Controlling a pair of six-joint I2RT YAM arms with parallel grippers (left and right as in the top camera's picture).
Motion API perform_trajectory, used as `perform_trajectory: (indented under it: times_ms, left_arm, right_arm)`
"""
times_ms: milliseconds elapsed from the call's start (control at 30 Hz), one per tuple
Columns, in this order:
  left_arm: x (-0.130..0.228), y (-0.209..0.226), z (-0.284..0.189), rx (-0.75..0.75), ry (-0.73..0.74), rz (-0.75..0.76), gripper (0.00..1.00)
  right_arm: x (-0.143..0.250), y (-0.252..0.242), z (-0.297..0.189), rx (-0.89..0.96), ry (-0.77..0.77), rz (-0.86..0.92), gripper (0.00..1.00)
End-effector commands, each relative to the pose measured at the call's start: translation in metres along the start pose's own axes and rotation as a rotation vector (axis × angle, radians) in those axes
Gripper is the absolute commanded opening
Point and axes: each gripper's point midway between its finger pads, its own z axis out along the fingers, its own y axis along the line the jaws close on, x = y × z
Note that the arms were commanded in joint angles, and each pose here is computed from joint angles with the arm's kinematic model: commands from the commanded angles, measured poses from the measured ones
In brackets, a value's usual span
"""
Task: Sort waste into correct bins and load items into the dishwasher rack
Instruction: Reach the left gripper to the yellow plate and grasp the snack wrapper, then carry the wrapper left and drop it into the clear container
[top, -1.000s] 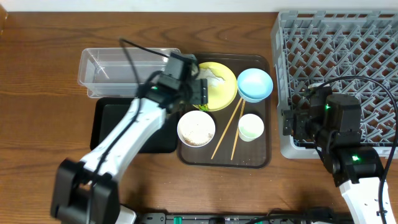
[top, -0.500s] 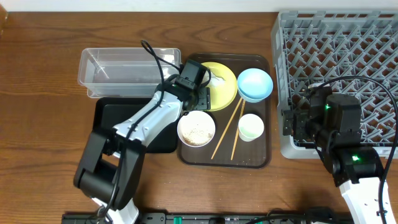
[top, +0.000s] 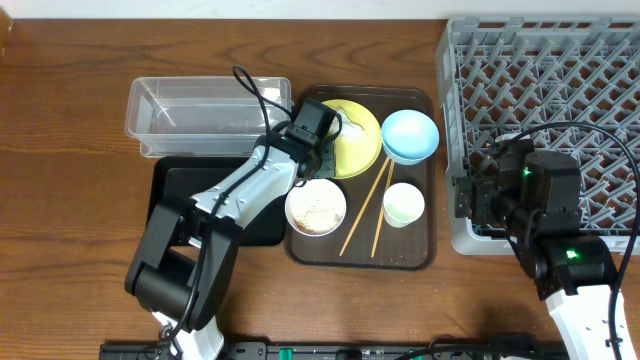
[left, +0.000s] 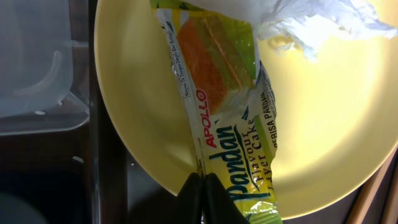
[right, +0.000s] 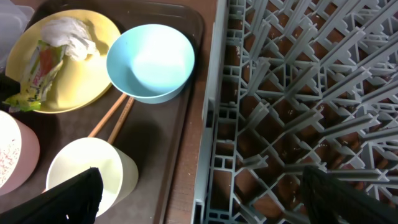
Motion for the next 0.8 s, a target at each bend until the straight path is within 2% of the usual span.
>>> perform_trajectory:
  times_ms: [0, 233, 367, 633, 767]
  left_arm:
    - [-0.019, -0.008, -0.026, 0.025, -0.072, 0.01, 0.06]
    - [-0.056, -0.012, -0.1, 0.096, -0.253, 0.014, 0.07]
    - [-0.083, 0.02, -0.137, 0.033, -0.387, -0.055, 0.07]
    - [-0.112, 0.102, -0.146, -0.135, -0.483, -0.266, 0.07]
    - [-0.116, 0.13, -0.137, -0.161, -0.48, -0.397, 0.07]
  right_arm:
    - [-0.009, 0.002, -0.006, -0.006, -0.024, 0.012, 0.99]
    - [-0.009, 0.002, -0.006, -0.006, -0.023, 0.012, 0.99]
    - [-0.009, 0.002, -0.006, -0.006, -0.024, 0.012, 0.99]
    - [-0.009, 0.002, -0.006, -0.006, -0.024, 0.012, 0.99]
    - [-0.009, 0.002, -0.006, -0.006, -0.023, 0.012, 0.99]
